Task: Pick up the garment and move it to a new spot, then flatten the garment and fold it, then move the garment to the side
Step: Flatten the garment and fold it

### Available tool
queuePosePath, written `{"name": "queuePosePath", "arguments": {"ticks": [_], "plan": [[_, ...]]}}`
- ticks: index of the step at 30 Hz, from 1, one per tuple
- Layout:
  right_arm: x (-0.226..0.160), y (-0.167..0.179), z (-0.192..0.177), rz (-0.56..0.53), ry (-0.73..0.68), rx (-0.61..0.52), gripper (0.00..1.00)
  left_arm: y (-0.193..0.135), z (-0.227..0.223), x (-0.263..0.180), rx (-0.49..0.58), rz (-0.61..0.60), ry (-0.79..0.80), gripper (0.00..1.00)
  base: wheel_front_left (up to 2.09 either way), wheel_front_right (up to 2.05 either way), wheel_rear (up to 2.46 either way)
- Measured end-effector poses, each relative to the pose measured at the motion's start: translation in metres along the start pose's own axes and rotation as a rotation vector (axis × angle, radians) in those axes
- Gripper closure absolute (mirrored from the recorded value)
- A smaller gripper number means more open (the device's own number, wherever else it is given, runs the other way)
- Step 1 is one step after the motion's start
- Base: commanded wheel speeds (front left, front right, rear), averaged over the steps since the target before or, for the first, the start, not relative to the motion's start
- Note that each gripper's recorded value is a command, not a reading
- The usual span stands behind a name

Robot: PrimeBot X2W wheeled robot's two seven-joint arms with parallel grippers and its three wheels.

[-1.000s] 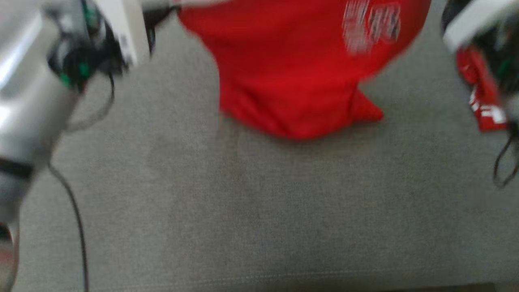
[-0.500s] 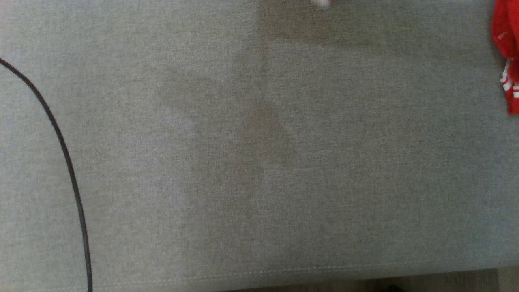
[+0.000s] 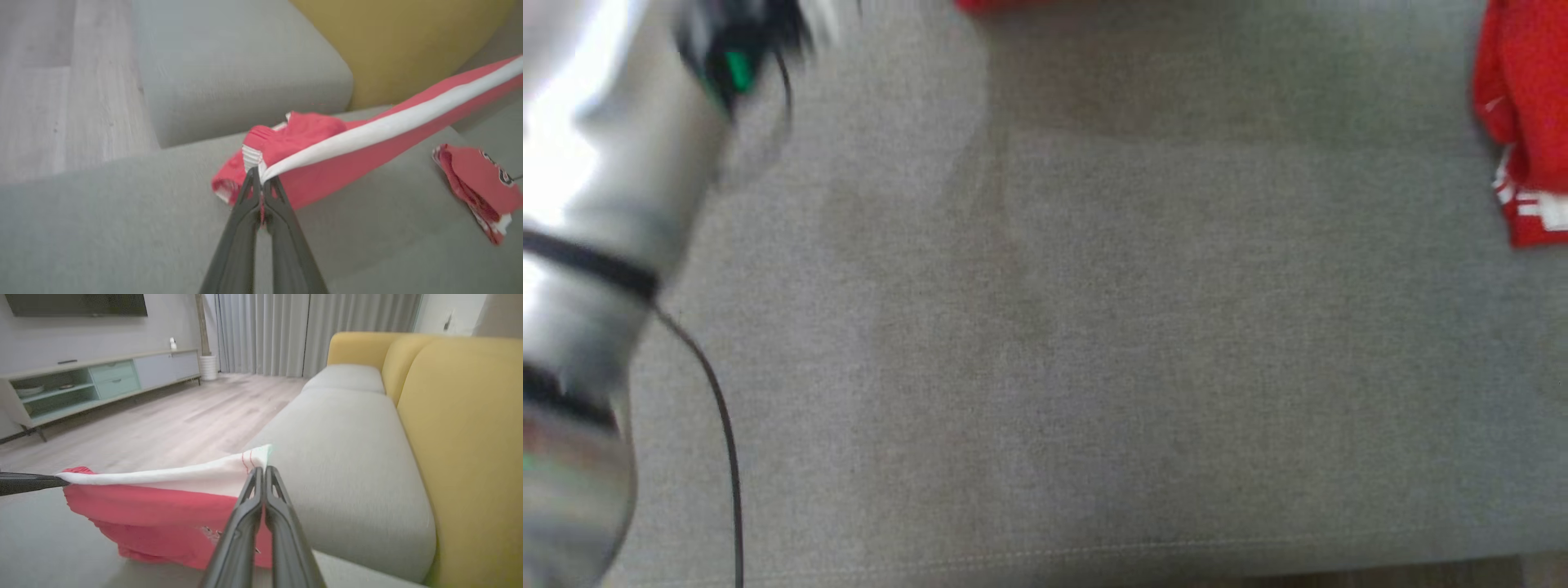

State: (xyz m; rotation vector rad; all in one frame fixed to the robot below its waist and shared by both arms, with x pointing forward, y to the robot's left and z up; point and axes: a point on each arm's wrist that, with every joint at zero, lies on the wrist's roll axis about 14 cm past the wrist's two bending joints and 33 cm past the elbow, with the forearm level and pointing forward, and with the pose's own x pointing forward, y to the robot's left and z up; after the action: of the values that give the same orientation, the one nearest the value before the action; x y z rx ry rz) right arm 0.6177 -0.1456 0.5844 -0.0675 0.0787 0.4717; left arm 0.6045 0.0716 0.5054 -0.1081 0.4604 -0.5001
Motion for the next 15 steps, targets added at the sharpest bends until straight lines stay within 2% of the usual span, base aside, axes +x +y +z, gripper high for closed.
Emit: {"name": "queuePosePath", "arguments": {"ticks": [4,11,15], "plan": [[-0.039,0.012,-0.043,0.027,0.128,0.025,1.00,-0.014,-0.050,-0.026,-0.015,-0.051,0.110,1.00,0.00,0.00,0.00],[-0.121,0.033,-0.089,0.061,0.323,0.095,1.00,-0.055,-0.117,-0.089,-0.004,-0.183,0.344,1.00,0.00,0.00,0.00],[-0.170,0.057,-0.116,0.096,0.441,0.150,1.00,-0.073,-0.154,-0.131,-0.021,-0.237,0.476,1.00,0.00,0.00,0.00]]}}
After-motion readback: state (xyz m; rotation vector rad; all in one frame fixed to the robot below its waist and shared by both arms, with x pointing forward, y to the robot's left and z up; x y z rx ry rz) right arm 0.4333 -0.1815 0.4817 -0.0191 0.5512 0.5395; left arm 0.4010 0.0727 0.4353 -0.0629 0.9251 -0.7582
